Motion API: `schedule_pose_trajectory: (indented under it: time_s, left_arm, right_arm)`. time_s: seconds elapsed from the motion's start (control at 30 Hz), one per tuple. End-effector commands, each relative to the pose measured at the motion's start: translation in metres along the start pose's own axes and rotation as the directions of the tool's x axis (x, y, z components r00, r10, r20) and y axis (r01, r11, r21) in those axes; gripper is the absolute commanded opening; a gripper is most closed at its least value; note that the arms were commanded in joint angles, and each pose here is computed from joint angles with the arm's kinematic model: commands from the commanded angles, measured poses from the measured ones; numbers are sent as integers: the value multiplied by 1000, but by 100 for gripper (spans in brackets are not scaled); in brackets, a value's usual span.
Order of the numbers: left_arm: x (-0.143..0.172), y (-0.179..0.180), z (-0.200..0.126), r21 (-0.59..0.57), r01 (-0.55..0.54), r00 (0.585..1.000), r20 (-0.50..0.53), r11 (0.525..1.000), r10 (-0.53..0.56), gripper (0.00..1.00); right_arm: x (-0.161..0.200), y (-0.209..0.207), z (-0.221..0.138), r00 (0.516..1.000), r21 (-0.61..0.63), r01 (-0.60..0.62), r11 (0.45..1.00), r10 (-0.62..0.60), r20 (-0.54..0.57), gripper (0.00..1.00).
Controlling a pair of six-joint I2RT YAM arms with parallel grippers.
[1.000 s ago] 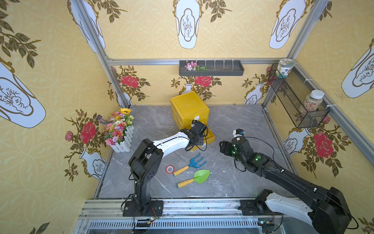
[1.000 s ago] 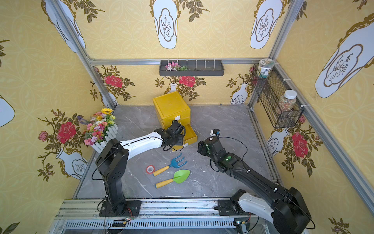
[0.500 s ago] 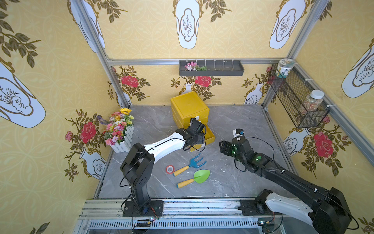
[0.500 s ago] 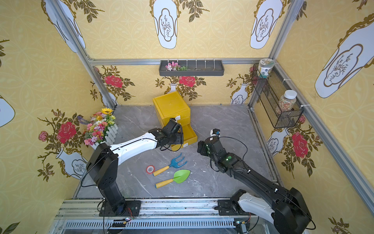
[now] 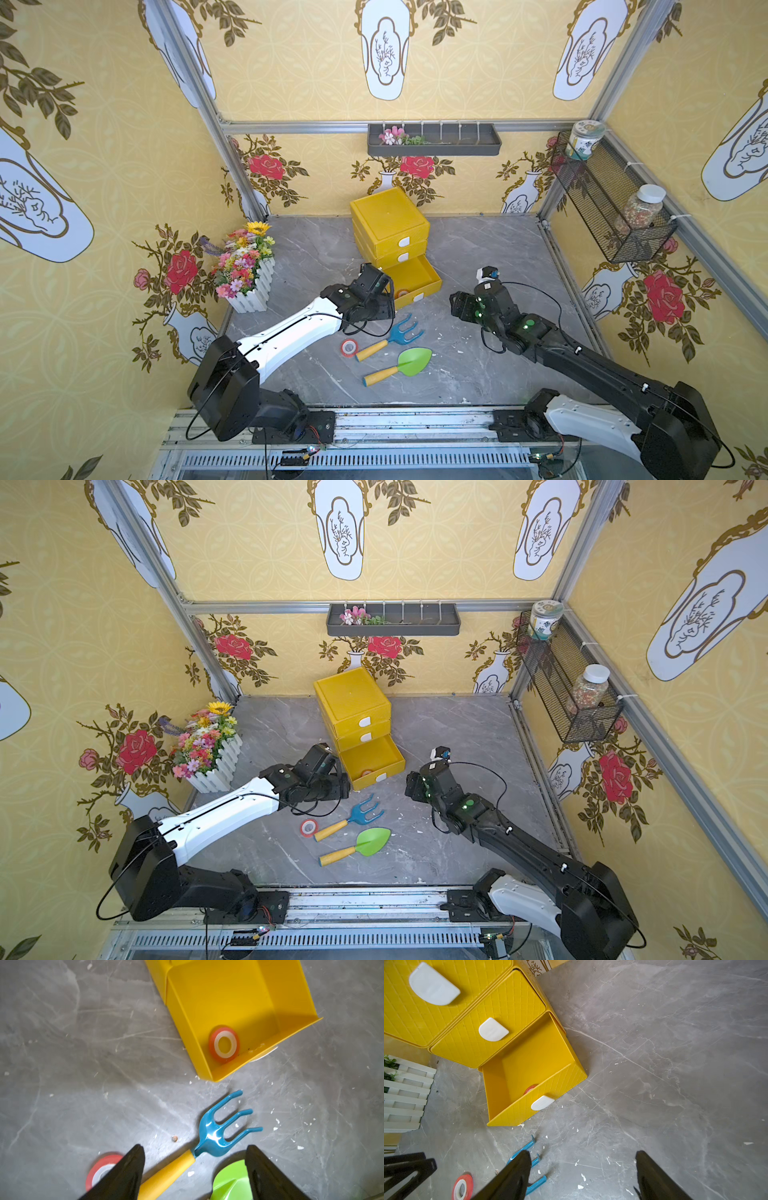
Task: Place the transparent tape into the drawer according to color
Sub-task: Place the tape in the drawer, then pick up the tape at the center of the board.
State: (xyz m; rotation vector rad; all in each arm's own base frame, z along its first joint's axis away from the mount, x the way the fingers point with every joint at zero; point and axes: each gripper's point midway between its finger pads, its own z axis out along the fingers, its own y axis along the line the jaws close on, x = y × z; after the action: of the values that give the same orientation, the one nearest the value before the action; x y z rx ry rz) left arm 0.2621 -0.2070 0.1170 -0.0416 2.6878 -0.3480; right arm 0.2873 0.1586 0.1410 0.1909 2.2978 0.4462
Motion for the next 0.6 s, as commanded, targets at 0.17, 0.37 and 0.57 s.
schedule_pose_trajectory:
  time_s: [0.17,0.37,0.57]
  left_arm:
    - [60,42,2,-99,118,975,-177,988,-134,85]
    - [71,67,9,-213,191,948,-213,958,-237,86]
    - [67,78,5,-219,267,929,-201,938,-311,86]
  right_arm:
    - [-4,8,7,1000,-40,-5,999,6,25,82]
    - [-3,7,8,1000,-37,-2,999,3,27,82]
    - [-5,4,5,999,-26,-1,1000,2,38,82]
